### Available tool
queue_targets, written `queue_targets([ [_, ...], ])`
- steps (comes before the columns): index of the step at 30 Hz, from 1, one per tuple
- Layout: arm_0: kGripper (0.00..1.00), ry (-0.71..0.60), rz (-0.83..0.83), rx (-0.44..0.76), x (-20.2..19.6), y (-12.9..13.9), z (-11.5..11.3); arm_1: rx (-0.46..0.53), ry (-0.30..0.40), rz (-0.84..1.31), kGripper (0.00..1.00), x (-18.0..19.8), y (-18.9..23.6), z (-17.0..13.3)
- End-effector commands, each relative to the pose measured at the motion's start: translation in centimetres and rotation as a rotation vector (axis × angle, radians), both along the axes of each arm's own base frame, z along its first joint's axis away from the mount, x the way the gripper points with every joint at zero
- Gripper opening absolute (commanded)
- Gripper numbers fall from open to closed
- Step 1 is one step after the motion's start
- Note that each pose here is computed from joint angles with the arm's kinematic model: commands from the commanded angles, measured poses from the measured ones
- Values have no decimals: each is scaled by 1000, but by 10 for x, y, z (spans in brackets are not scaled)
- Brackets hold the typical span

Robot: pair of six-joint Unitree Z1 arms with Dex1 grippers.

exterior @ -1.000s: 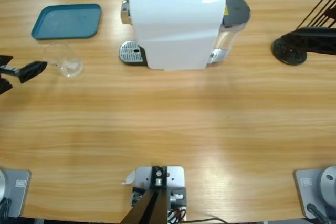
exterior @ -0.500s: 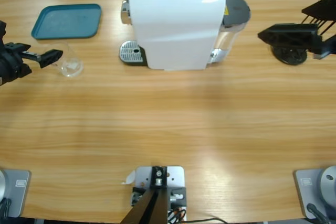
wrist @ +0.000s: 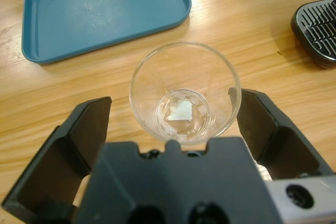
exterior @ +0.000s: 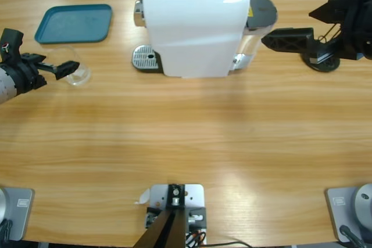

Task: Pour coffee

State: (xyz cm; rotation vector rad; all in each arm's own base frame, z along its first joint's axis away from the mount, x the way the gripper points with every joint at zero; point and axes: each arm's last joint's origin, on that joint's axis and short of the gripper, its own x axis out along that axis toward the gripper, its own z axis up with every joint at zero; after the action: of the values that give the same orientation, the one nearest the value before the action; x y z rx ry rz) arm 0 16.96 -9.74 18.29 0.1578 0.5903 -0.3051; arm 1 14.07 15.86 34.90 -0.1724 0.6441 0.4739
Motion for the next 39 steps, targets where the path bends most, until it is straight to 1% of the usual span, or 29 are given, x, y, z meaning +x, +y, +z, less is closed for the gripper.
queue_targets([
  [1,1000,25,2,4,4,-1,-17,-35,44,-2,1000,2,2,-19],
  [6,999,15,-3,-22,9,-5,-25,-27,45,4,1000,0,1,-17],
  [9,975,10,-1,-40,10,-6,-28,-26,45,4,1000,0,1,-17],
  [11,927,12,-1,-40,9,-5,-28,-24,46,5,1000,0,1,-17],
  [12,921,12,4,-39,8,-3,-28,-24,47,4,1000,0,1,-18],
  [13,895,8,9,-37,7,-1,-28,-23,48,3,1000,-1,0,-18],
  [14,844,3,14,-36,5,1,-27,-23,49,2,1000,-1,-1,-18],
  [15,834,-3,14,-38,4,2,-25,-22,51,0,1000,-2,-1,-19],
  [16,781,-13,12,-39,3,3,-24,-22,52,-1,1000,-2,-2,-20],
  [17,665,-20,11,-43,3,3,-22,-21,53,-2,1000,-2,-2,-20],
  [19,497,-27,8,-47,3,4,-21,-18,55,-5,1000,-3,-2,-20],
  [20,463,-29,8,-50,3,3,-20,-15,54,-6,1000,-3,-2,-19],
  [22,293,-36,-3,-62,3,3,-19,-13,53,-5,1000,-3,-3,-19],
  [23,231,-38,-7,-66,3,2,-19,-13,55,-6,1000,-3,-3,-20],
  [24,217,-39,-11,-68,2,2,-18,-12,55,-7,1000,-3,-3,-20],
  [26,23,-49,-36,-73,0,2,-16,-10,57,-10,1000,-4,-4,-20],
  [27,0,-56,-79,-80,0,-1,-14,-10,58,-11,1000,-4,-4,-21],
  [29,0,-87,-217,-72,-1,-8,-10,-10,59,-13,1000,-4,-5,-22],
  [30,0,-97,-257,-79,-1,-8,-7,-11,58,-14,1000,-4,-5,-22],
  [32,0,-149,-376,-116,2,-14,5,-15,48,-3,1000,-6,-7,-19],
  [33,0,-163,-415,-136,3,-17,12,-27,29,19,1000,-8,-10,-14],
  [35,0,-139,-488,-153,4,-20,23,-31,-3,51,1000,-15,-18,-2],
  [39,0,-81,-585,-108,13,-24,44,-60,-32,80,1000,-34,-43,8],
])
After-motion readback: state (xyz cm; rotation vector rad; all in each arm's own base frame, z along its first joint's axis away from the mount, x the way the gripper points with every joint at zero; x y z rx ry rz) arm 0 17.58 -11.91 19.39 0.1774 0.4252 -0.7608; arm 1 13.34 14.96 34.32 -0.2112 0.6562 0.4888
